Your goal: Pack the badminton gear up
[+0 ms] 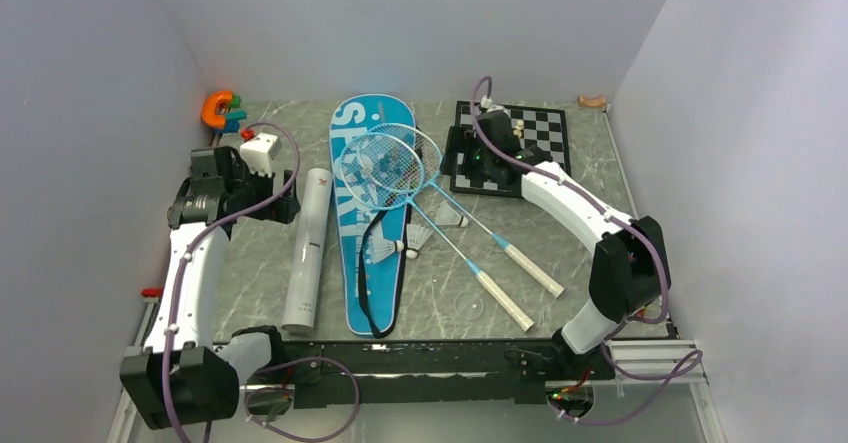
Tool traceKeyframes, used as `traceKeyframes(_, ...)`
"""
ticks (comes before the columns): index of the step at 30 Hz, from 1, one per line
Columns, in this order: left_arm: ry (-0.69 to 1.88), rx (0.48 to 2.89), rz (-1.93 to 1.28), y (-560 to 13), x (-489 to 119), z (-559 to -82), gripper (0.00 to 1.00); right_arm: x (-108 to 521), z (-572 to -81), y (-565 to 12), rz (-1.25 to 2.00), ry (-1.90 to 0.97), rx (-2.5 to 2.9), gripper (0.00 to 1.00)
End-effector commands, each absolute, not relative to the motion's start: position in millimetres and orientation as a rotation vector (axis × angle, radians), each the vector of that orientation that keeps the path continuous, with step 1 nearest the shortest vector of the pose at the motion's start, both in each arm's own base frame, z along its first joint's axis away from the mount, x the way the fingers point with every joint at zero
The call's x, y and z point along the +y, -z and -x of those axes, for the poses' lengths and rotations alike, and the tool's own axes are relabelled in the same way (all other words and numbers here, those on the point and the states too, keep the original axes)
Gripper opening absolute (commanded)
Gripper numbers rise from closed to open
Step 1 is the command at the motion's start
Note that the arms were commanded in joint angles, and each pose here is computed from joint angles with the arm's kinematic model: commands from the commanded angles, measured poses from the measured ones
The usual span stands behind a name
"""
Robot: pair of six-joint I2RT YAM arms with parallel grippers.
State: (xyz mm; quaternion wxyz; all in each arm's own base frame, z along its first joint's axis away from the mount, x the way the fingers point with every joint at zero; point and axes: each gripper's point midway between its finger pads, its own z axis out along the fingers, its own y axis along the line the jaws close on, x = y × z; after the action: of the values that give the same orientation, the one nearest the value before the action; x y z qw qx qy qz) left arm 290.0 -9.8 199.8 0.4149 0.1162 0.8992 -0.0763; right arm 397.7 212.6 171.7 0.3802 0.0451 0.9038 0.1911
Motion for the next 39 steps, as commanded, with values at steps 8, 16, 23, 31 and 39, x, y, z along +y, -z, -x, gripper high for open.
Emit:
traceKeyframes(8, 0.433, 2.400, -0.421, -138, -48, -298, 0.99, 213, -391, -194, -0.022, -0.185, 2.235, 1.00)
traceKeyframes(16, 0.434, 2.498, -0.453, -106, -53, -304, 0.99, 227, -364, -196, 0.061, -0.141, 2.207, 1.00)
traceKeyframes(23, 0.367, 2.578, -0.558, -76, -56, -292, 0.99, 216, -346, -188, 0.051, -0.120, 2.215, 1.00)
traceKeyframes(31, 0.311, 2.624, -0.596, -58, -48, -285, 0.99, 214, -340, -182, 0.043, -0.130, 2.233, 1.00)
traceKeyframes(39, 0.136, 2.642, -0.647, -51, -24, -299, 0.87, 216, -341, -186, 0.041, -0.147, 2.223, 1.00)
